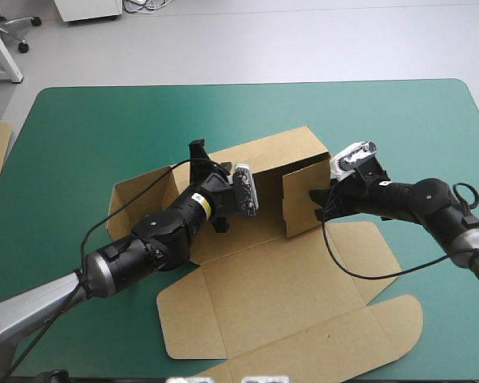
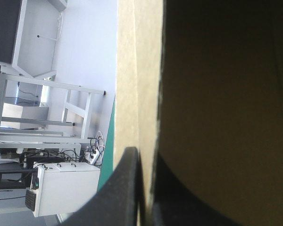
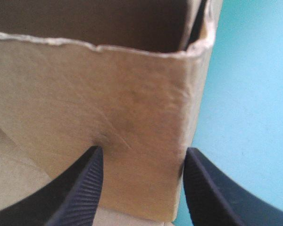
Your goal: Fold the box
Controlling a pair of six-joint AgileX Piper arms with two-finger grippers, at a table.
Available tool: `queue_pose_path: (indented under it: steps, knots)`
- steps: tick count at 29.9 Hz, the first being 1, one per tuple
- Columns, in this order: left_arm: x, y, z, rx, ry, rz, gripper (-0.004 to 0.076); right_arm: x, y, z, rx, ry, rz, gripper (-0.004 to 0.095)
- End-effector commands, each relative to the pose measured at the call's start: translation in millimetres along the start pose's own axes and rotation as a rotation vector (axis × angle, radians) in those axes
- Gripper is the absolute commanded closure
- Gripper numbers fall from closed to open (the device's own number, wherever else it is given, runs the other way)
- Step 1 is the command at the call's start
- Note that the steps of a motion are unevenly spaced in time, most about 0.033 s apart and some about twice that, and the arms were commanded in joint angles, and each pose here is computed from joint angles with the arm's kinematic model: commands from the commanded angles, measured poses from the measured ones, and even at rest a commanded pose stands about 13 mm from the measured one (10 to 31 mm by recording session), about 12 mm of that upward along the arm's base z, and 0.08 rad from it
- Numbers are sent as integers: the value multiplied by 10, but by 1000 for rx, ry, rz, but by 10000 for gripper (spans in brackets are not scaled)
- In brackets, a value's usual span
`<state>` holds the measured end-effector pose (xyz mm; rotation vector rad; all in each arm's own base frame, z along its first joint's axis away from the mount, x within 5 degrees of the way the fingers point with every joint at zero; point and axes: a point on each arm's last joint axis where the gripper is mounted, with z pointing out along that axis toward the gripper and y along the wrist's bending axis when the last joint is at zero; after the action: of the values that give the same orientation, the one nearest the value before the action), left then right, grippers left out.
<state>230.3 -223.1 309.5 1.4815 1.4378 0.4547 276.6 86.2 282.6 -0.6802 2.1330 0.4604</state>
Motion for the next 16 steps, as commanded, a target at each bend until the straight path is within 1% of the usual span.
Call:
queue_pose_path:
  steps: [1, 8, 16]
  knots:
    - [-126, -16, -43, 35, -102, -100, 738, -150, -14, -118, 58, -96, 6, 427]
    - [-130, -16, -43, 36, -106, -100, 738, -215, -37, -128, 85, -167, -15, 427]
    - [-132, -21, -37, 38, -108, -100, 738, -206, -70, -100, 108, -163, -15, 427]
